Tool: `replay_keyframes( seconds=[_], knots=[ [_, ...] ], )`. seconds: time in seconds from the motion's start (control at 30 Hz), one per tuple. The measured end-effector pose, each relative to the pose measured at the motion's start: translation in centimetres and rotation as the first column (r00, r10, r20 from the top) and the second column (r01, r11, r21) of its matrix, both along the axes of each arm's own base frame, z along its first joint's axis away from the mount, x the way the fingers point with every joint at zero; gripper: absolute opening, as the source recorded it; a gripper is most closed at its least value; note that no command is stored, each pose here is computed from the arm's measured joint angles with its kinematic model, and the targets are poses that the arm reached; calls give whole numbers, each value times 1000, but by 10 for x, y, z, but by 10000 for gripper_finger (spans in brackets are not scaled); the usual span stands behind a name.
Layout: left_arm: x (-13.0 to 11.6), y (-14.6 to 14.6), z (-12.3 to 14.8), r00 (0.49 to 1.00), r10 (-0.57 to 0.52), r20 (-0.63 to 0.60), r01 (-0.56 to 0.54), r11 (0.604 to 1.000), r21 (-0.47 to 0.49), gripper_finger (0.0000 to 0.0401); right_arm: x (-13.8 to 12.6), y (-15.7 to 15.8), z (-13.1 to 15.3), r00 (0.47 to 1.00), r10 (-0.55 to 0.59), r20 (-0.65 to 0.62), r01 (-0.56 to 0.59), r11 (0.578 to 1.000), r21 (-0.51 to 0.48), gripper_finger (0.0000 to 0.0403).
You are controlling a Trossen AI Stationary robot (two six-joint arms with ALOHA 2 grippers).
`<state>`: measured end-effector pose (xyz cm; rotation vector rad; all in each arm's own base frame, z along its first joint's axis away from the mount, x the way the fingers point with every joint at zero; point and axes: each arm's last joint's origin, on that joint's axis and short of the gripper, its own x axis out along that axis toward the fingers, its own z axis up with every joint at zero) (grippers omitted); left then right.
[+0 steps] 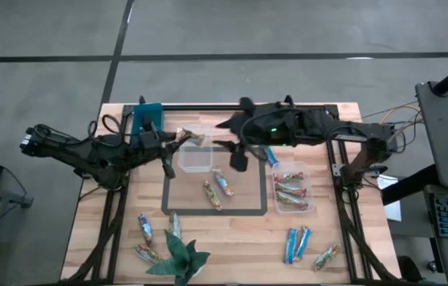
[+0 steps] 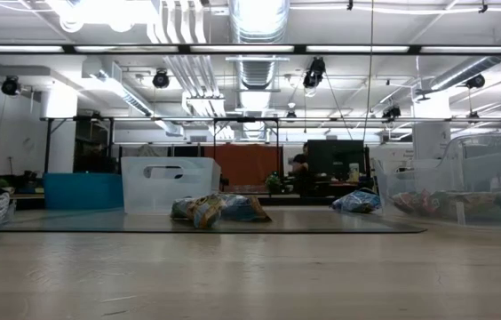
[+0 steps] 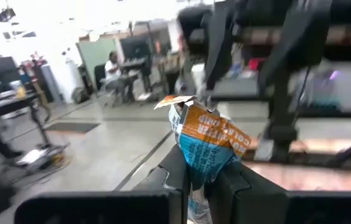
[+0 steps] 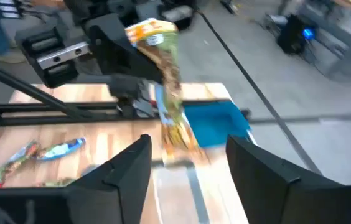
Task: Pick and place Granola Bars by type
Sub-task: Put the yellow granola bar into the left transparent bin
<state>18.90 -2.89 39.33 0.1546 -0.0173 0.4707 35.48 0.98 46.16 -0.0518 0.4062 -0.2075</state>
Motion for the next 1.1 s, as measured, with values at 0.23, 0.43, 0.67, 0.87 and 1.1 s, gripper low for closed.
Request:
replay_keyframes(
  seconds=[0.23,0.43,0.67,0.87,1.1],
  knots=[
    [14,22,18,971,89,-221,-81,996,46,16,-44,-3,18,999,-42,-11,42,999,20,208],
    [31,49,31,856,133,-500,-117,991,63,7,-75,-5,34,998,-38,44,38,999,3,205],
    [51,83,29,658,161,-736,-135,986,95,4,-100,-6,37,996,-31,87,31,1000,-2,206],
    [70,106,4,506,124,-854,-118,990,74,3,-109,-6,28,996,-25,86,25,1000,1,206],
    [95,130,-32,323,89,-942,-83,994,65,2,-117,-4,19,992,45,120,-51,998,41,206]
  ],
)
